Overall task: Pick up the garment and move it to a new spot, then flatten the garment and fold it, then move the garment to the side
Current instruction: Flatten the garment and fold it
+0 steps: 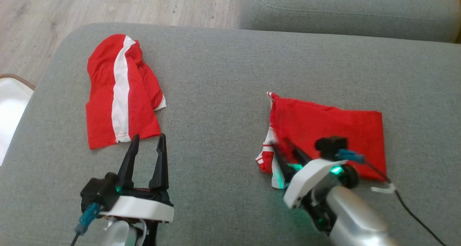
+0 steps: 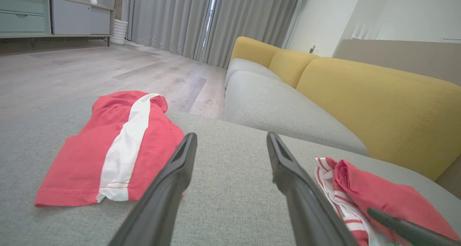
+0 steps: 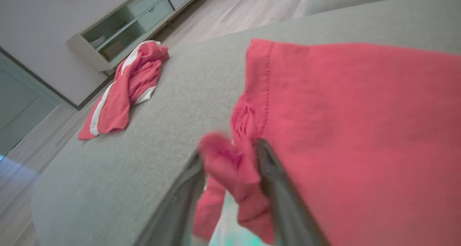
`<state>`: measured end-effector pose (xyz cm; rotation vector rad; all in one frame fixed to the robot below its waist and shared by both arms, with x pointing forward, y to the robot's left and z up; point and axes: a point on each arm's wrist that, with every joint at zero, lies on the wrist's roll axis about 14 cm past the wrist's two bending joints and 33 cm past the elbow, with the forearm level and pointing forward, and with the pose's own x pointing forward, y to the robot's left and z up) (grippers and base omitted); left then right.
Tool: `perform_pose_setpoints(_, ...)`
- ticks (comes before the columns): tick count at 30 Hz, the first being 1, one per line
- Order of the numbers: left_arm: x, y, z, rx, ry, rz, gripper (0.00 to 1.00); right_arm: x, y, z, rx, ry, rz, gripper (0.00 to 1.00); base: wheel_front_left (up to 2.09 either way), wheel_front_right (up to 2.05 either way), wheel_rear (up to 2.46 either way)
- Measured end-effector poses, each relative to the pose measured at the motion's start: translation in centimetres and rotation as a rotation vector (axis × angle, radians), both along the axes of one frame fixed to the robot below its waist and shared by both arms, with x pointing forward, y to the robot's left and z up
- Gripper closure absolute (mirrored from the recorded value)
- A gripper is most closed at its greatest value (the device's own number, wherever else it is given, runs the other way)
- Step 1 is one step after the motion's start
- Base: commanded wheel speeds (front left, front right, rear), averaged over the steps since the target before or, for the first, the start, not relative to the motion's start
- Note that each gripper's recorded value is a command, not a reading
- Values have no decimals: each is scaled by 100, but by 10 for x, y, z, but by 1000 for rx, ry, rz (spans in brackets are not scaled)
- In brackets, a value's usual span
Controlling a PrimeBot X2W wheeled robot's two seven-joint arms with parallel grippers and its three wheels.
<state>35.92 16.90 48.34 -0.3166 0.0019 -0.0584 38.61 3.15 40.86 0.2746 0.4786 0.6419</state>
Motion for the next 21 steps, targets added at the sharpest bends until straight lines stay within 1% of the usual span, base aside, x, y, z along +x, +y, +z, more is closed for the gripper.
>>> perform_pose_setpoints(5, 1, 0, -2, -4, 6, -3, 0, -23, 28, 7, 23, -1, 114, 0, 0, 0, 0)
perform_pose_setpoints(8, 2, -3, 0, -4, 0, -12, 0, -24, 29, 14, 51, -8, 108, 0, 0, 0, 0)
perform_pose_setpoints(11, 4, -8, 2, -6, -8, -25, 0, -13, 18, 23, 72, -55, 50, 0, 0, 0, 0)
perform_pose_setpoints(14, 8, -12, 8, -9, -26, -38, 0, 12, -1, 42, 67, -157, -25, 0, 0, 0, 0)
perform_pose_setpoints(17, 12, -16, 14, -12, -44, -50, 0, 38, -30, 61, 44, -254, -122, 0, 0, 0, 0)
perform_pose_setpoints(18, 12, -16, 14, -12, -44, -50, 0, 38, -30, 61, 44, -254, -122, 0, 0, 0, 0)
perform_pose_setpoints(21, 15, -24, 20, -18, -64, -71, 0, 55, -68, 75, 35, -313, -248, 0, 0, 0, 0)
